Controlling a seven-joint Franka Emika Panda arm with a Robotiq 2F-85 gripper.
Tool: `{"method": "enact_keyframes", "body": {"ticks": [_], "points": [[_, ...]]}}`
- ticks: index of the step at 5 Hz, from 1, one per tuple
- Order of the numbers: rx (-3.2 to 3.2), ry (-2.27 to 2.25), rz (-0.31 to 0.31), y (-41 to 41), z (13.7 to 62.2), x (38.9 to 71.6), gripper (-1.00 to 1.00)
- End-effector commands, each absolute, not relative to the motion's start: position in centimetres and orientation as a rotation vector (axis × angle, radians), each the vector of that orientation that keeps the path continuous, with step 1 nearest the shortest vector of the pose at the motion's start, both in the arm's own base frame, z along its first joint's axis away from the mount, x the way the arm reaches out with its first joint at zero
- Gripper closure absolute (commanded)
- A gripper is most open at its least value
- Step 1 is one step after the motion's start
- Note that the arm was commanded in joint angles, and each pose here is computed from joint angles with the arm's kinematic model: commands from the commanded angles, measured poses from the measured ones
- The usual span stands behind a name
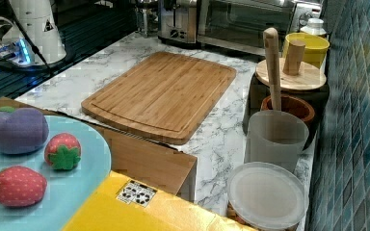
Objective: Turn on the toaster.
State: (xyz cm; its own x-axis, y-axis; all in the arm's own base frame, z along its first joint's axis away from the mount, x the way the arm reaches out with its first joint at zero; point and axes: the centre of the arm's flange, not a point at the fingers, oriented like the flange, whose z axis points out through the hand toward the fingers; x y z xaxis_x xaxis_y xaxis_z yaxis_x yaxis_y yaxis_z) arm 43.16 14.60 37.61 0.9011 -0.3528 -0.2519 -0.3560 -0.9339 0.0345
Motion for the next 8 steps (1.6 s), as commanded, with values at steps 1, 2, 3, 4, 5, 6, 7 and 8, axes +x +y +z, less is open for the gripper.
{"method": "enact_keyframes", "body": {"ticks": [1, 2, 3, 4, 5, 6, 7, 8], "points": [[-2.952, 0.197, 0.145, 19.8, 41.6, 38.1, 1.0], [-2.929, 0.114, 0.117, 21.2, 41.2, 36.9, 1.0], [-2.93, 0.042, 0.127, 22.3, 41.1, 35.8, 1.0], [-2.929, -0.009, 0.148, 22.2, 40.3, 35.2, 1.0], [-2.88, -0.038, 0.135, 21.7, 40.4, 34.8, 1.0], [-2.885, -0.079, 0.109, 22.4, 40.3, 34.3, 1.0], [-2.944, -0.067, 0.123, 23.5, 38.6, 34.4, 1.0], [-2.991, 0.0, 0.14, 23.8, 37.4, 34.8, 1.0]]}}
